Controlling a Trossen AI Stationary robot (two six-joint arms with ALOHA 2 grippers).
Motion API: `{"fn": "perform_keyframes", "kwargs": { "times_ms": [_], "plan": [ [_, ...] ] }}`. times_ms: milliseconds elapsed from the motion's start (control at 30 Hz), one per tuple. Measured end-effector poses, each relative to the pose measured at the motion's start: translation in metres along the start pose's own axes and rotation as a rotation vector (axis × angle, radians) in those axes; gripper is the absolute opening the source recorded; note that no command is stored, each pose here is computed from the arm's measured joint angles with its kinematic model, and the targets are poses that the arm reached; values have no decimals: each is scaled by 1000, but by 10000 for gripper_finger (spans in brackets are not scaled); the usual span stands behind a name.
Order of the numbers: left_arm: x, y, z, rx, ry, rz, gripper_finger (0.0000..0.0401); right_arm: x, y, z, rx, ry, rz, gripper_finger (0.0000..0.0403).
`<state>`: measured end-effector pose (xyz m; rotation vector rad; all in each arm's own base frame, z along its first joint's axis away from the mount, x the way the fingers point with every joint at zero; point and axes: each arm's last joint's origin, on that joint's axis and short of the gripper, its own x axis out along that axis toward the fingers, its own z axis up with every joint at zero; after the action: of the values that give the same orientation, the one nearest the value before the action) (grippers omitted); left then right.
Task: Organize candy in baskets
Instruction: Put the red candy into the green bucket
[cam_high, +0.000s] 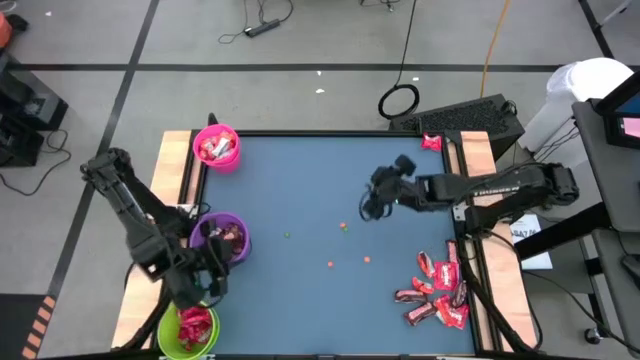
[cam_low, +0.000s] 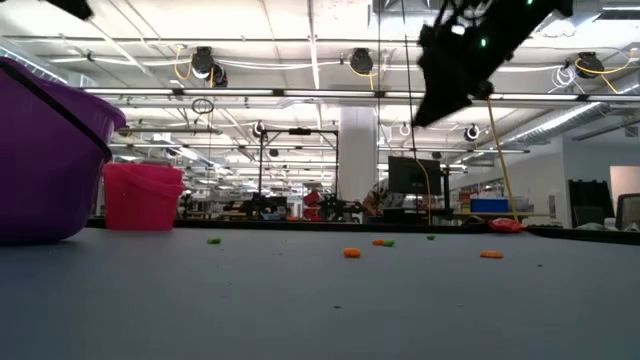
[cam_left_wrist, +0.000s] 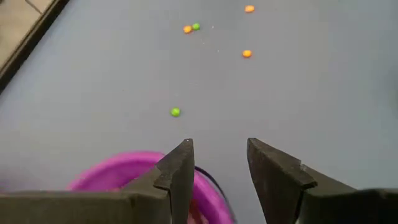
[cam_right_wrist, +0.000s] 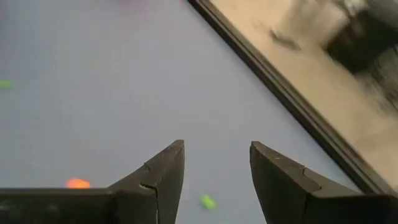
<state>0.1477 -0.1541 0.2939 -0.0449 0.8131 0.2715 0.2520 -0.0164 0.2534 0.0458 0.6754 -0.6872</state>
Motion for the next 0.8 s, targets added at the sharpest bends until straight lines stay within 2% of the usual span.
{"fn": "perform_keyframes", "kwargs": {
  "times_ms": [200,433,533,800],
  "plan": [
    [30,19,4,70,-19,-69,155,22,-52,-13,76,235,-217,171],
    [69,36,4,105,-100,-233,155,40,-101,-16,152,338,-377,182],
    [82,41,6,125,-156,-263,155,50,-122,-21,182,400,-439,205],
    [98,51,12,121,-274,-246,155,81,-178,-45,313,571,-581,285]
  ]
}}
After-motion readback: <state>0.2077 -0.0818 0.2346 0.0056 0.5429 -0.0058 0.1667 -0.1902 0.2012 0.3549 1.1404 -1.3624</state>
